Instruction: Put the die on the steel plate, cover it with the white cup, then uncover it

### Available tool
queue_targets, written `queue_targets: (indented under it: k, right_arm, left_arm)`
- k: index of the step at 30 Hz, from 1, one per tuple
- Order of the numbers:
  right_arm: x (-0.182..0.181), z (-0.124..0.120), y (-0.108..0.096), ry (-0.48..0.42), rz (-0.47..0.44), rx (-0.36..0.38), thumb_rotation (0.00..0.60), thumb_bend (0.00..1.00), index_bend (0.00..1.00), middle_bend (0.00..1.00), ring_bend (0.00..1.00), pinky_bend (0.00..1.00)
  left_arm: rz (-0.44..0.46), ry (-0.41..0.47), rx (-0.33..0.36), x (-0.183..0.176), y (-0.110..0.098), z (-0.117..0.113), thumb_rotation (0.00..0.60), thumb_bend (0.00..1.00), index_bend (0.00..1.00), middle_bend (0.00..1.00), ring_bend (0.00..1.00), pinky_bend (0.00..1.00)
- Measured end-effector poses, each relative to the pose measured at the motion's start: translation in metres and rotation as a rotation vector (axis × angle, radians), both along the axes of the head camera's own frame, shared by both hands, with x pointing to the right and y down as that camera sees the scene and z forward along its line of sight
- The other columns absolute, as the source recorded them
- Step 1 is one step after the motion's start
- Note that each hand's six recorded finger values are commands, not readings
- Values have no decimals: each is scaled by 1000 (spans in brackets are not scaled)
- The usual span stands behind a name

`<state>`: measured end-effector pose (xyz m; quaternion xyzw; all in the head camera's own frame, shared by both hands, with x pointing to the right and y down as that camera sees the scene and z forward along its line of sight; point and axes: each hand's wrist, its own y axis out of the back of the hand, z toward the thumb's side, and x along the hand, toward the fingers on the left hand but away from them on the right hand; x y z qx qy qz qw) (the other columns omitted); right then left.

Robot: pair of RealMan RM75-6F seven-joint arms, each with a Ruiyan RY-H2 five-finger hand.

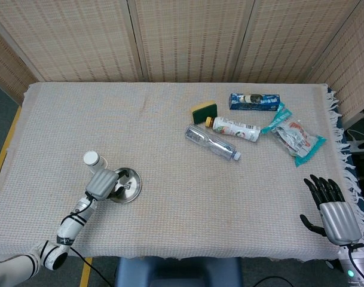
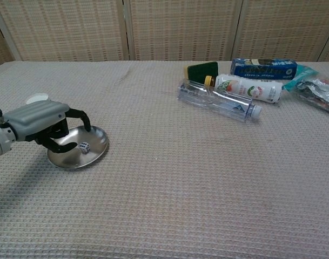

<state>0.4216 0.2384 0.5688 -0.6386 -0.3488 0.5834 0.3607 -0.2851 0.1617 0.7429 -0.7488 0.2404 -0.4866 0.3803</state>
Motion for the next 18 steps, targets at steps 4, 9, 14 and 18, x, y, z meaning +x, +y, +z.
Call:
queue_targets:
  k: [4, 9, 14, 18]
  right_arm:
    - [1, 0, -1, 1, 5, 0, 533, 186, 0, 0, 0, 0]
    - [2, 1, -1, 1, 5, -5, 533, 187, 0, 0, 0, 0]
    - [1, -1, -1, -1, 5, 0, 532, 187, 0, 0, 0, 0]
    - [-1, 0, 1, -3, -3, -6, 533, 187, 0, 0, 0, 0]
  left_arm:
    - [-4, 10, 10, -2, 0, -5, 600, 370, 223, 1000, 991, 1000]
    - [-39, 41, 74, -13, -3, -26, 600, 364, 81, 712, 800, 975]
    - [-99, 57, 161, -38, -5, -60, 600, 362, 62, 303, 229, 477]
    - [-137, 24, 166, -61, -8, -74, 600, 358, 17, 65, 7, 192]
